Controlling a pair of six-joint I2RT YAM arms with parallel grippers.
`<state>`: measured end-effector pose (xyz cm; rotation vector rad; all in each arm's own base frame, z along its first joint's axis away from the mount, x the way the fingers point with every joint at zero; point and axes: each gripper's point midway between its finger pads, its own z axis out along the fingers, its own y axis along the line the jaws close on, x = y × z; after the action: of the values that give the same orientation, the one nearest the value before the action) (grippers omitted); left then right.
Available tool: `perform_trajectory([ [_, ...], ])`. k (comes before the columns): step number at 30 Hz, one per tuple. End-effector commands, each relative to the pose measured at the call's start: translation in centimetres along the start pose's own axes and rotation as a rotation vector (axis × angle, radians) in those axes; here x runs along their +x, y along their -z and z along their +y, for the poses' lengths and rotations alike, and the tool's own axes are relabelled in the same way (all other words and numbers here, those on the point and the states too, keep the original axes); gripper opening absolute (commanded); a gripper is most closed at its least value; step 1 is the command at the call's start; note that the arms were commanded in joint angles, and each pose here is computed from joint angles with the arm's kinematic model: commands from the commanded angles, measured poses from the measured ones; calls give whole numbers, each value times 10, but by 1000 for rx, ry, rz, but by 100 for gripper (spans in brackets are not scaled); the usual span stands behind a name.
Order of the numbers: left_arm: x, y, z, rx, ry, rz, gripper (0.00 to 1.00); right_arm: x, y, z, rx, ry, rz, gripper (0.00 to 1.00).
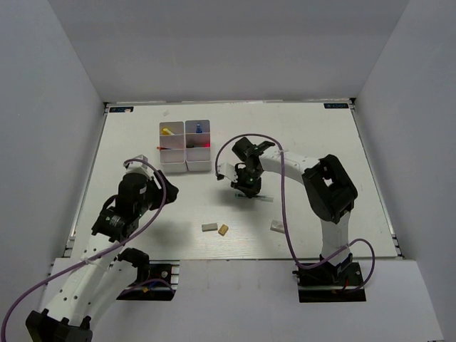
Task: Sort the stationery into containers
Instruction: Grab a piece of stationery with the right arm, then place the stationery into the container
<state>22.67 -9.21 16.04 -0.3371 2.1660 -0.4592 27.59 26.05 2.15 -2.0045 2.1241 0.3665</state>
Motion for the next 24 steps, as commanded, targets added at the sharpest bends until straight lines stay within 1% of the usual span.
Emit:
perform_trajectory([
  [1, 15, -3, -6, 58, -22, 54, 76, -38, 41, 11, -98, 5, -161, 0],
  [3, 16, -3, -8, 74, -11, 51, 76, -78, 75, -5, -62, 33, -297, 0],
  [4, 18, -2, -11, 85, 3, 60, 76, -91, 82, -6, -70, 44, -346, 0],
  [5, 17, -1, -12, 90, 12, 53, 76, -118, 109, -19, -26, 80, -431, 0],
  [7, 18, -1, -12, 84, 42, 62, 76, -141, 123, -22, -30, 106, -504, 0],
  [8, 24, 0, -7, 49, 93, 84, 76, -157, 140, -30, -2, 121, -554, 0],
  [9, 27, 1, -1, 11, 140, 91, 76, -173, 149, -38, 18, 147, -600, 0],
  [10, 27, 0, 8, -47, 191, 80, 76, -185, 155, -34, -17, 168, -656, 0],
  [11, 31, 3, 11, -84, 284, 86, 76, -202, 171, -38, 11, 206, -719, 0],
  [12, 37, 2, 17, -118, 331, 96, 76, -217, 174, -44, 21, 241, -771, 0],
  [13, 35, 4, 15, -108, 365, 83, 76, -232, 183, -39, -8, 269, -834, 0],
  [14, 37, 3, 16, -110, 384, 82, 76, -254, 195, -44, 25, 345, -929, 0],
  [15, 38, 5, 16, -115, 422, 83, 76, -265, 199, -37, -5, 379, -980, 0],
  [16, 38, 5, 15, -115, 436, 83, 76, -272, 191, -39, -44, 340, -1001, 0],
  [17, 41, 6, 18, -128, 434, 94, 76, -292, 208, -43, -4, 423, -1095, 0],
  [18, 42, 8, 18, -139, 444, 103, 76, -299, 207, -40, -27, 443, -1124, 0],
  [19, 44, 9, 21, -154, 441, 104, 76, -305, 194, -45, -82, 383, -1135, 0],
  [20, 43, 11, 21, -156, 441, 106, 76, -319, 208, -43, -67, 468, -1211, 0],
  [21, 45, 11, 23, -163, 440, 112, 76, -325, 214, -43, -82, 453, -1239, 0],
  [22, 48, 12, 25, -174, 438, 121, 76, -333, 206, -46, -77, 482, -1270, 0],
  [23, 44, 13, 22, -167, 440, 115, 76, -337, 204, -41, -101, 476, -1281, 0],
  [24, 46, 15, 21, -160, 450, 120, 76, -343, 208, -43, -81, 493, -1315, 0],
])
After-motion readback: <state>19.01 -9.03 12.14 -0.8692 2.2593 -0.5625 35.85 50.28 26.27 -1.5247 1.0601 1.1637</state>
